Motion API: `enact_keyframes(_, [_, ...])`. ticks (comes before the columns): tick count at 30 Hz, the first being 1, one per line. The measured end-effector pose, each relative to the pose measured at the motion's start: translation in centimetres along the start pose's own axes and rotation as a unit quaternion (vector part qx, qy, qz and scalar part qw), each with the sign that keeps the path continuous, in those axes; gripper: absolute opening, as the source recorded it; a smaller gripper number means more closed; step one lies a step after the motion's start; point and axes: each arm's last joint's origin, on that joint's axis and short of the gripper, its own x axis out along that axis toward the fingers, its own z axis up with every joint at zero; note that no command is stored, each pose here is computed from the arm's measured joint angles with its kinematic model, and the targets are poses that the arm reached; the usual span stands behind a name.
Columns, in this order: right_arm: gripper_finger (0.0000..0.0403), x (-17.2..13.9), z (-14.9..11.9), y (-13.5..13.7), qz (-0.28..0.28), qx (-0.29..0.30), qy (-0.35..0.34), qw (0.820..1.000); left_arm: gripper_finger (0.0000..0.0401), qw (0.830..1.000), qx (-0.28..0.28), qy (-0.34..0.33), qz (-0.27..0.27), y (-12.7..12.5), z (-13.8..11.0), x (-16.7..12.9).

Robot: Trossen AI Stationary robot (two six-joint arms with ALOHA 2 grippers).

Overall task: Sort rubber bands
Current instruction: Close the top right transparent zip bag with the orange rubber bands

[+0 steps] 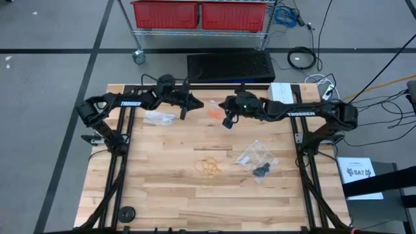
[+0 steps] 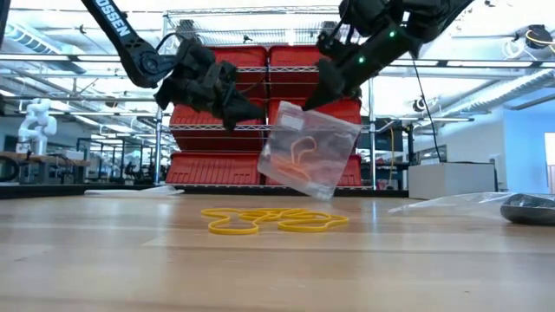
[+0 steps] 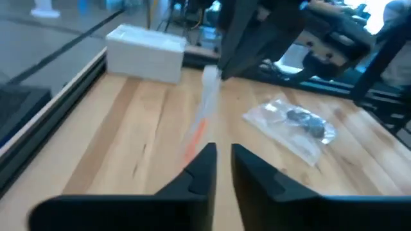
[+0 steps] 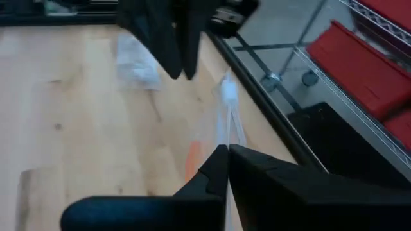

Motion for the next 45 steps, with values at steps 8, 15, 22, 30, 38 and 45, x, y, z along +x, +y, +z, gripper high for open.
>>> enact_keyframes(8, [0.0000, -0.6, 0.0, 1.5, 0.028, -0.031, 0.008, 0.999, 0.0144, 0.999, 0.032, -0.027, -0.003, -1.0, 1.1, 1.1])
enact_keyframes(15, [0.0000, -0.7, 0.1, 1.6, 0.028, -0.032, 0.004, 0.999, 0.0157, 0.999, 0.036, -0.021, -0.028, -2.3, 1.0, 2.1])
enact_keyframes(22, [0.0000, -0.7, 0.1, 1.6, 0.028, -0.035, 0.003, 0.999, 0.0133, 0.999, 0.042, -0.011, 0.011, -2.4, 0.8, 2.4])
enact_keyframes(30, [0.0000, -0.7, 0.1, 1.6, 0.031, -0.035, 0.003, 0.999, 0.0037, 0.998, 0.065, -0.016, 0.015, -2.4, 0.9, 2.4])
enact_keyframes(38, [0.0000, -0.7, 0.1, 1.6, 0.038, -0.031, 0.003, 0.999, 0.0006, 0.995, 0.099, -0.019, 0.001, -3.2, 1.0, 2.9])
enact_keyframes(45, [0.0027, -0.9, 1.5, 1.5, 0.047, 0.010, -0.008, 0.999, 0.0003, 0.994, 0.104, -0.014, 0.003, -3.3, 0.9, 3.0])
